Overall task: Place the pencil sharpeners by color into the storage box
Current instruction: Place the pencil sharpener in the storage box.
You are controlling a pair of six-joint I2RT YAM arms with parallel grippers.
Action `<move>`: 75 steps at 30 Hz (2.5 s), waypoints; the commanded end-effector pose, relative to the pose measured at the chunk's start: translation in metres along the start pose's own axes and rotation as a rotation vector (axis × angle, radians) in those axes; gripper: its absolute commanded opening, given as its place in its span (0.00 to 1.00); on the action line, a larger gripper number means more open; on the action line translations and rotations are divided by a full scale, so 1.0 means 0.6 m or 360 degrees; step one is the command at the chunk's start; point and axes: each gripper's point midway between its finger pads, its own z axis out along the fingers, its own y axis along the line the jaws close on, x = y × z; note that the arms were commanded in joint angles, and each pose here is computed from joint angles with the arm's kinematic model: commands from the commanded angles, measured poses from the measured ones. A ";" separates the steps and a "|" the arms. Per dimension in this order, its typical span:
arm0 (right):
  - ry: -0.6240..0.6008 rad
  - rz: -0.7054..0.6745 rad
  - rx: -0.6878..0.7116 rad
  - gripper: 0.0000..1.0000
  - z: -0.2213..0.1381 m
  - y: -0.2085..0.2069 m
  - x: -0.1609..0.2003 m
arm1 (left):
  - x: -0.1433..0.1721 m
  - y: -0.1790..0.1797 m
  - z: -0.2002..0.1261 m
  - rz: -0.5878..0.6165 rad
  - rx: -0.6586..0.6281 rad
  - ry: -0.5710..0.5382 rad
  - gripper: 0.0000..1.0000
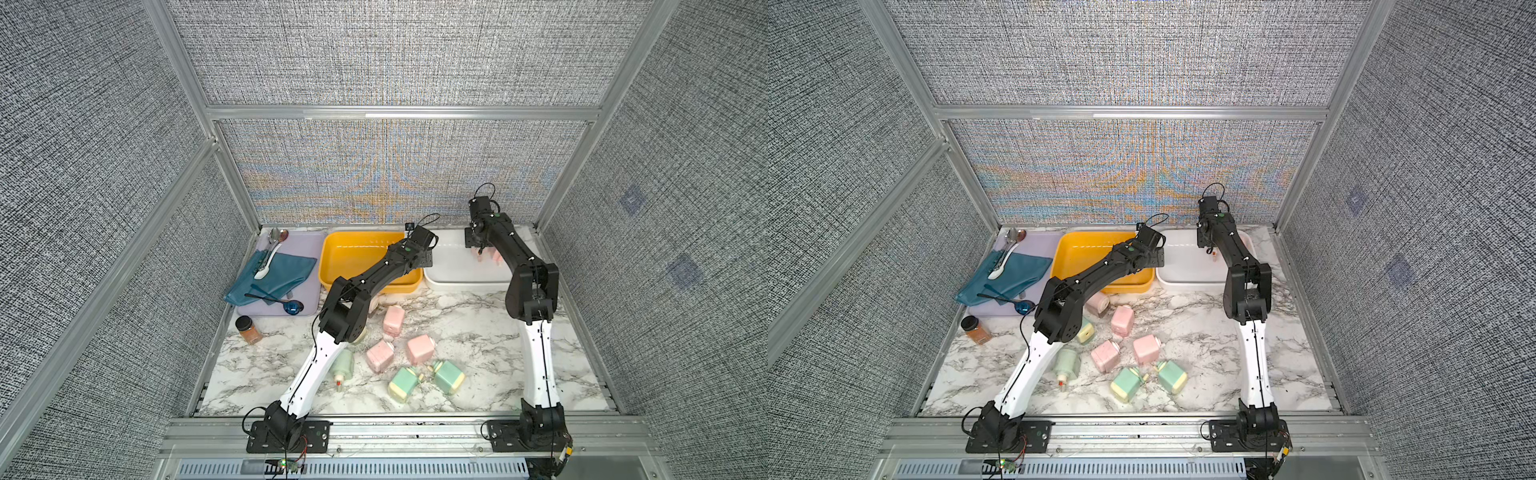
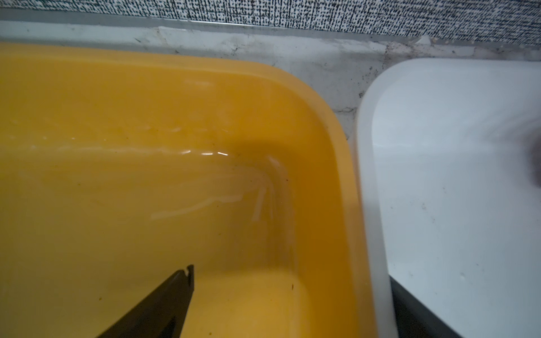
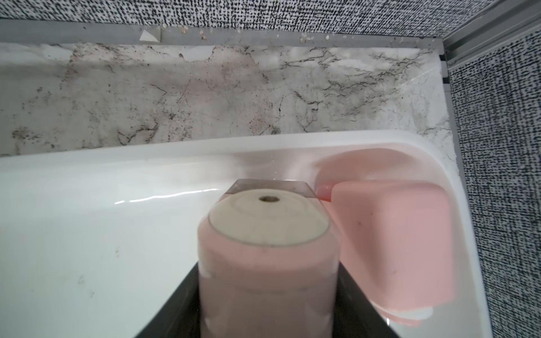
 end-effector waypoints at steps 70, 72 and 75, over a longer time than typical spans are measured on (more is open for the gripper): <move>-0.0069 -0.0326 0.0613 0.99 -0.007 -0.057 0.016 | 0.033 -0.040 -0.015 -0.0081 0.0229 0.0197 0.99; -0.0045 -0.0305 0.0625 0.99 0.000 -0.069 0.022 | 0.030 -0.040 -0.017 -0.0066 0.0224 0.0185 0.99; -0.0028 -0.0294 0.0634 0.99 0.005 -0.078 0.028 | 0.022 -0.038 -0.019 -0.0048 0.0208 0.0164 0.99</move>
